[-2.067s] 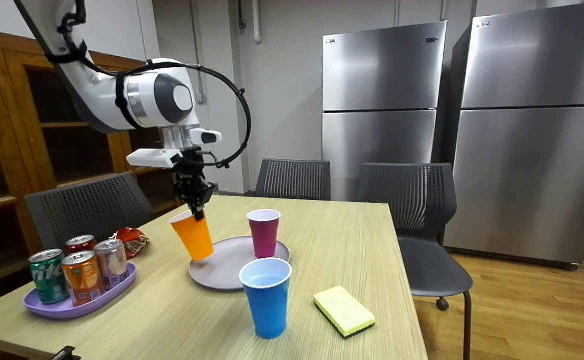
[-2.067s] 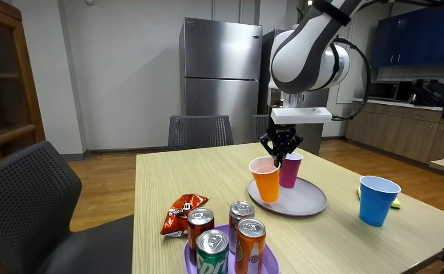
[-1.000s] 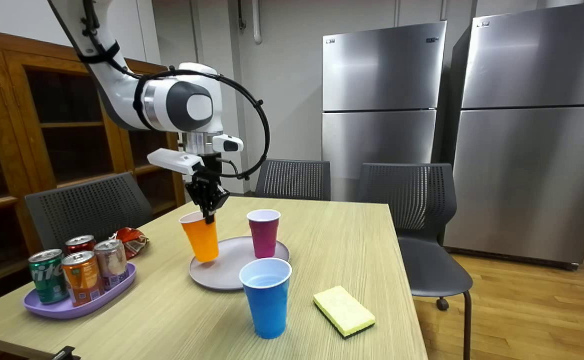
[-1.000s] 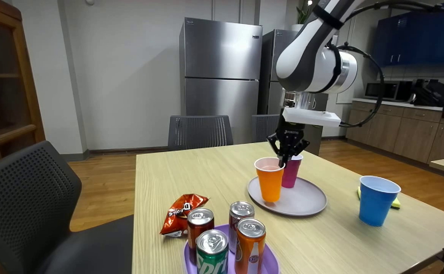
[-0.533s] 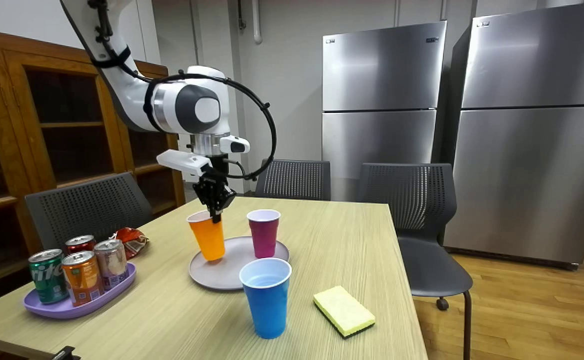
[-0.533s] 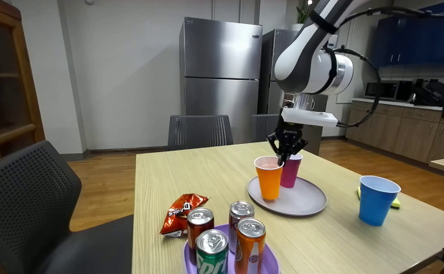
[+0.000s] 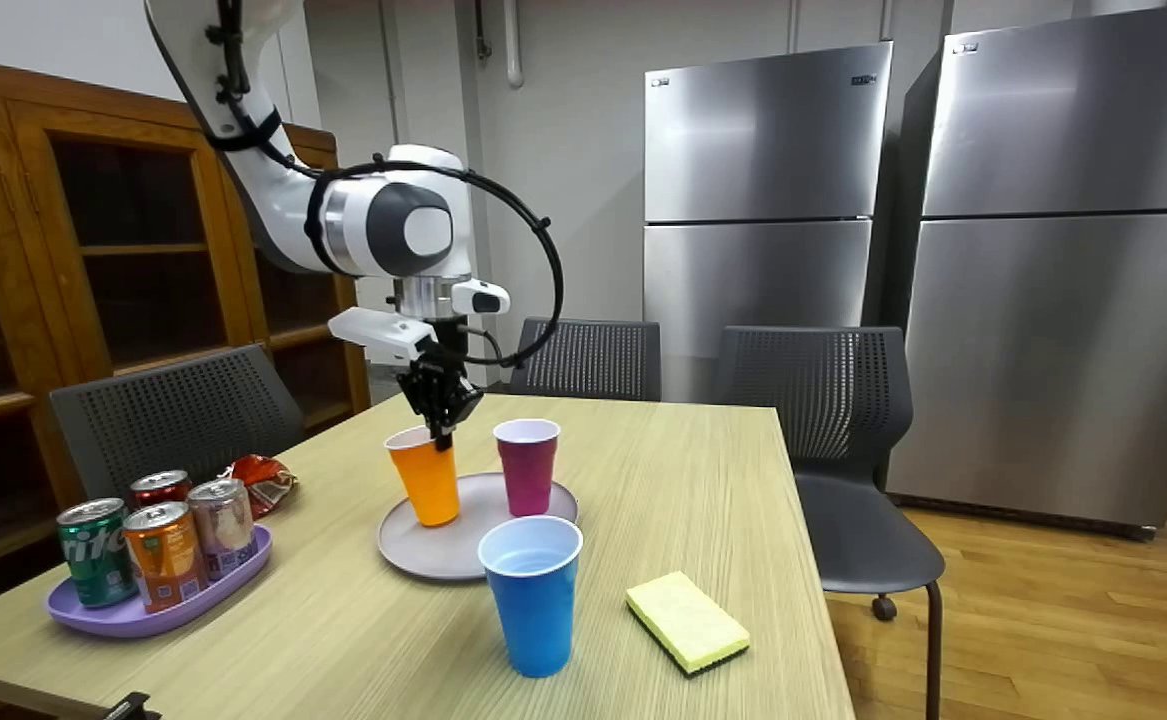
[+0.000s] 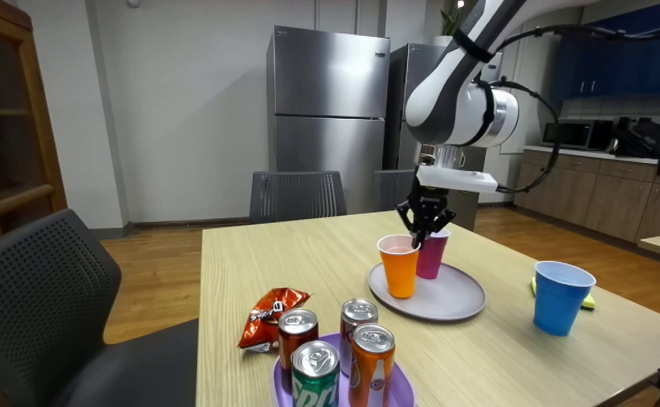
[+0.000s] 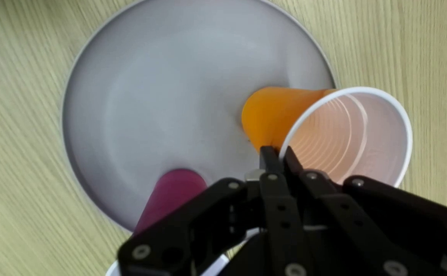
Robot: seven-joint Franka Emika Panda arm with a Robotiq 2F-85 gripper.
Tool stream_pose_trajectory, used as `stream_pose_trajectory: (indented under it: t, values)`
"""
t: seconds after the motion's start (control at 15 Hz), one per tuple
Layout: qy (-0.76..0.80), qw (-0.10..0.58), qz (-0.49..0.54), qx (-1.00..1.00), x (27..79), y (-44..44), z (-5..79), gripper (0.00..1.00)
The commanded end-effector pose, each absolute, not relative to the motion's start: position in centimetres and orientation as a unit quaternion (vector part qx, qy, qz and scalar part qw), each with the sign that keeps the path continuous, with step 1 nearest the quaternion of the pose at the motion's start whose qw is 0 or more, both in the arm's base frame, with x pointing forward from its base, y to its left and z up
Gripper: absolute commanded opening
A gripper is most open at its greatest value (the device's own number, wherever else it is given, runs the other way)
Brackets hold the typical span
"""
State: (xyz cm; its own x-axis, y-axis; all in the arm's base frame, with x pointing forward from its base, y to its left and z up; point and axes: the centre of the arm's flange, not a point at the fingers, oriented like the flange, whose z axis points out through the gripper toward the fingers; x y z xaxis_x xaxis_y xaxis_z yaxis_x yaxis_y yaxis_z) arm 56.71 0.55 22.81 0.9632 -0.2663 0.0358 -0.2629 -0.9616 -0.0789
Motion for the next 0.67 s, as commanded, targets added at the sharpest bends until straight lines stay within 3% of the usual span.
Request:
stream_pose_trajectory:
  t: [0.0,0.53,0.6]
  values:
    - [0.126,0.053,-0.030,-0.990,57.5,0.1,23.5,0.35]
    - [0.111,0.064,-0.050,-0.990,56.4,-0.7,26.3,0.95]
    - [0.109,0.065,-0.054,-0.991,56.2,-1.0,26.8,0.99]
